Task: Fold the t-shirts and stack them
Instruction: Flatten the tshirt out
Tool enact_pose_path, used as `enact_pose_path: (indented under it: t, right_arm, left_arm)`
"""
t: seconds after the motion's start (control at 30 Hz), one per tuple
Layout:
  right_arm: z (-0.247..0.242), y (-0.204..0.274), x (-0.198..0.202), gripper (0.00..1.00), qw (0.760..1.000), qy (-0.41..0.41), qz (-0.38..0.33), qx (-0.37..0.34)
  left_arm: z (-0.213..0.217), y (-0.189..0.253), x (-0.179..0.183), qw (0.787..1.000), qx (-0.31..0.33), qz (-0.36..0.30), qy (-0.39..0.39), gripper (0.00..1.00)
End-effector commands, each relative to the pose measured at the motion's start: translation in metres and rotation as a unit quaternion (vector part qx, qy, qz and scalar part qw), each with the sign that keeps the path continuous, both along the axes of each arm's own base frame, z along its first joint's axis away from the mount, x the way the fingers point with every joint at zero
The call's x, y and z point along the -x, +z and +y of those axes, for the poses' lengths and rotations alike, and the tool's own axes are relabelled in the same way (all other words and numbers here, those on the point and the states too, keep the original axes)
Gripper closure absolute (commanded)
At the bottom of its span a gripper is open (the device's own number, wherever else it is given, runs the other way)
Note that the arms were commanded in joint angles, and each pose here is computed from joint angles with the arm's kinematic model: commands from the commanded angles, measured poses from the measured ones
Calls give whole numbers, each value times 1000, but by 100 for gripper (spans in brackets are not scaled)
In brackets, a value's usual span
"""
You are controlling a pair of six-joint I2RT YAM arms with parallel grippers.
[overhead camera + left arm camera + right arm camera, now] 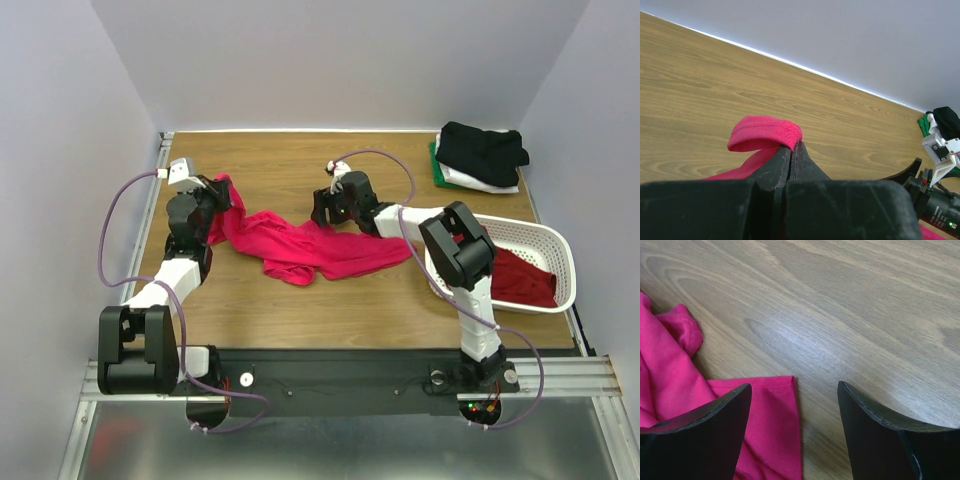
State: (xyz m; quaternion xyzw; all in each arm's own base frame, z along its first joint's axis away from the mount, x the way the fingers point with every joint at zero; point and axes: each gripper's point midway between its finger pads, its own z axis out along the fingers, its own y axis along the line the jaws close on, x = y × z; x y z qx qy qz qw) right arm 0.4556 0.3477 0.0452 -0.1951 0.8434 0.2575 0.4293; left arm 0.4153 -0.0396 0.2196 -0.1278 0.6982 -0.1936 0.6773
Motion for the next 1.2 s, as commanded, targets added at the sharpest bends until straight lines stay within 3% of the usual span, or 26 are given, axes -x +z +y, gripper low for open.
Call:
enact_pose_path:
  t: [0.0,0.17,1.07,1.13,1.17]
  right_arm:
    - [5,1,-3,26,1000,-1,-9,9]
    - [5,-2,-2,36,1000,-1,-7,17]
    - [30,-13,27,45,998,38,-1,41]
    - [30,-15,25,53,998,37,-1,43]
    - [30,-17,25,65,998,35,0,45]
  left_arm:
    - [-2,32,2,999,-1,-54,-7,100]
    - [-2,32,3,999,-1,-54,-8,100]
    - [-4,34,6,998,0,-59,-13,100]
    - [-4,32,6,998,-1,-57,-13,100]
    - [-4,34,6,998,-1,-58,-13,100]
